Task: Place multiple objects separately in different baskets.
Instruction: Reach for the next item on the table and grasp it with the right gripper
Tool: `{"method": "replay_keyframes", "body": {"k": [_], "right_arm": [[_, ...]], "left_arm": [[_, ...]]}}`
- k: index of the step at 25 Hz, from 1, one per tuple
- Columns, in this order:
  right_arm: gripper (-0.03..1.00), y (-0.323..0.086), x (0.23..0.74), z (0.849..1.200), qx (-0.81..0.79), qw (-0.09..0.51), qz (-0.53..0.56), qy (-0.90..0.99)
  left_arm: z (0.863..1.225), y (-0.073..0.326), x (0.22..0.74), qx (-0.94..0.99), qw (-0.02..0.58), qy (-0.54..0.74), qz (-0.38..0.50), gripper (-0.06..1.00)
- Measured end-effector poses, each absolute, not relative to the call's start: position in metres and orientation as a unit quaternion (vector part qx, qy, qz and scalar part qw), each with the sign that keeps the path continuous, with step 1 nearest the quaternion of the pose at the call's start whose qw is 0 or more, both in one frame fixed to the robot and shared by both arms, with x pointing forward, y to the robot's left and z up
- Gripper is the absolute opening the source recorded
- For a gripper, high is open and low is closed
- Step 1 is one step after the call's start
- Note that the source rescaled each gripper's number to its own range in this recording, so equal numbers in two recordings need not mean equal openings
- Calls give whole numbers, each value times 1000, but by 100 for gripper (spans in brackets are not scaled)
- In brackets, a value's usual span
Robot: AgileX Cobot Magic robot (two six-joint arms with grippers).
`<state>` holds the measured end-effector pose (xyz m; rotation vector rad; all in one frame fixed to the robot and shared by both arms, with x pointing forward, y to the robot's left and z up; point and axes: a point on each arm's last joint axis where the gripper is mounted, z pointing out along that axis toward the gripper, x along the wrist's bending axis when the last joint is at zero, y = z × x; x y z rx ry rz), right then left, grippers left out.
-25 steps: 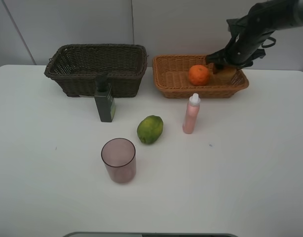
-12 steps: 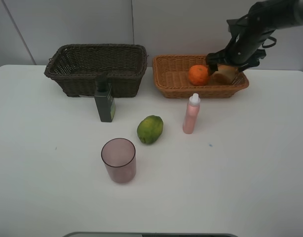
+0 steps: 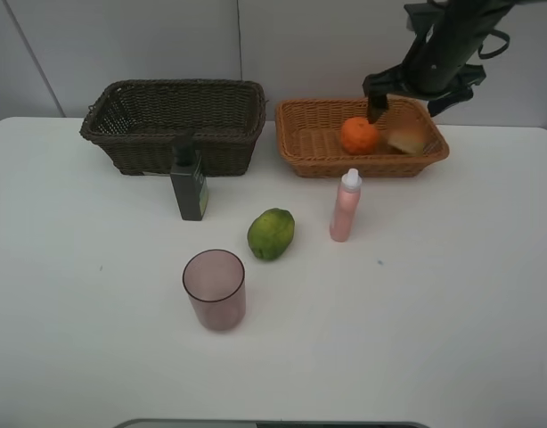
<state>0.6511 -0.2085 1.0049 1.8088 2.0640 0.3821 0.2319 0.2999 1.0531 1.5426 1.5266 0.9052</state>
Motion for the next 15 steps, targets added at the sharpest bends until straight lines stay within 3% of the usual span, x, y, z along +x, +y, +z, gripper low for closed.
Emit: {"method": "replay_keyframes", "body": {"k": [15], "right_arm": [[100, -137, 586, 1045, 585, 122, 94, 796]], "left_arm": [[1053, 300, 232, 605, 385, 599, 355, 100]]}}
